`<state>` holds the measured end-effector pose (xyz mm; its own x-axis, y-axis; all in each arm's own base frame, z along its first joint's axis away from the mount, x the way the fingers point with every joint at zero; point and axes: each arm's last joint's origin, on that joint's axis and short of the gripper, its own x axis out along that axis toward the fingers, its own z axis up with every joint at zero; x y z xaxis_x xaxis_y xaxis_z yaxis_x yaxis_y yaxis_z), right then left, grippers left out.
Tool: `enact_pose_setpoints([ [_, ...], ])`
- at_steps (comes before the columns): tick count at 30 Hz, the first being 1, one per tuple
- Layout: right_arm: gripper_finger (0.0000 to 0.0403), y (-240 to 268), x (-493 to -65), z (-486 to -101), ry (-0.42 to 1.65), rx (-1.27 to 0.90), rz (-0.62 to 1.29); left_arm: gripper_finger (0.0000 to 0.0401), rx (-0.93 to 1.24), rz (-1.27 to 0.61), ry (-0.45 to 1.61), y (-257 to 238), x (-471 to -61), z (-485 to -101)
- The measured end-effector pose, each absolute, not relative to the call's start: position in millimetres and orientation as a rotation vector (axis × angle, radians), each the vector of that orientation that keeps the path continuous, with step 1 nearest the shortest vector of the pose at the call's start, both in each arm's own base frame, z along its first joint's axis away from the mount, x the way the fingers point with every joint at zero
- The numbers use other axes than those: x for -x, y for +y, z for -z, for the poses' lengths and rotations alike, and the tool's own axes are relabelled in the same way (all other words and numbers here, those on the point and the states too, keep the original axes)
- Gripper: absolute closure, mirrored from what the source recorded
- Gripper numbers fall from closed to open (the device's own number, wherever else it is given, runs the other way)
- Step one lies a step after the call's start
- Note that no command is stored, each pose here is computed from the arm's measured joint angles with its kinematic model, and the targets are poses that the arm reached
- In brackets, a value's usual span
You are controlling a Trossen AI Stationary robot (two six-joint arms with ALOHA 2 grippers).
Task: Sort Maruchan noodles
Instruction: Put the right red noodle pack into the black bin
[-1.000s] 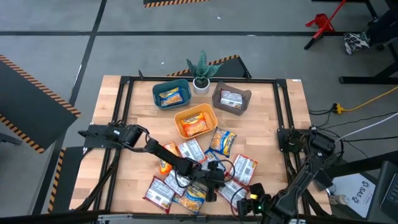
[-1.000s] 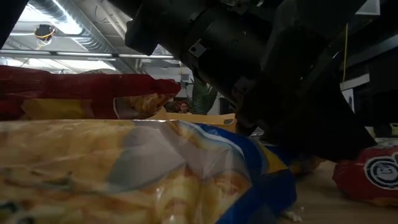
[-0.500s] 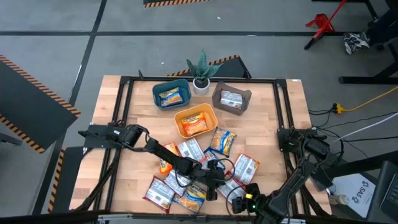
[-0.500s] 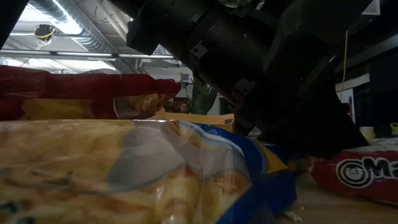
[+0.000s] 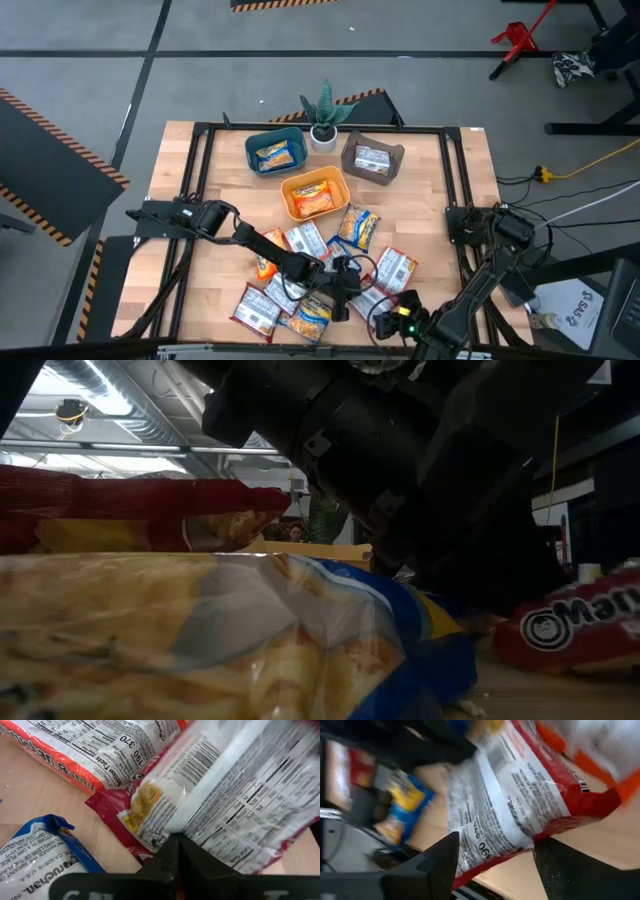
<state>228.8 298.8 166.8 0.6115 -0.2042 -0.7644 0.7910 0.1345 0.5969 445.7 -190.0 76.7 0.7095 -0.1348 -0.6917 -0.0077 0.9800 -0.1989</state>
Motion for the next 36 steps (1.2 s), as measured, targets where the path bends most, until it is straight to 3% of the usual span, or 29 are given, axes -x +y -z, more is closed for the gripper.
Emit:
enact_pose_setpoints([
  [8, 0.0173, 275.7, -225.1, -204.1, 0.51, -0.965, 0.703, 0.0401, 0.149, 0.107, 0.769, -187.5, -449.4, -79.7],
  [16, 0.0173, 262.9, -229.2, -214.1, 0.674, -0.738, 0.643, 0.0401, 0.152, 0.104, 0.758, -180.9, -453.0, -80.5],
  [22, 0.0173, 264.5, -221.9, -213.1, 0.936, -0.56, 0.527, 0.0401, 0.157, 0.091, 0.762, -173.2, -455.7, -79.8],
  [28, 0.0173, 259.7, -206.2, -217.3, 0.982, -0.716, 0.696, 0.0401, 0.177, 0.068, 0.761, -166.3, -458.3, -79.8],
  [36, 0.0173, 274.8, -161.8, -217.9, 0.797, -0.958, 0.898, 0.0401, 0.183, 0.057, 0.757, -165.6, -458.7, -80.0],
])
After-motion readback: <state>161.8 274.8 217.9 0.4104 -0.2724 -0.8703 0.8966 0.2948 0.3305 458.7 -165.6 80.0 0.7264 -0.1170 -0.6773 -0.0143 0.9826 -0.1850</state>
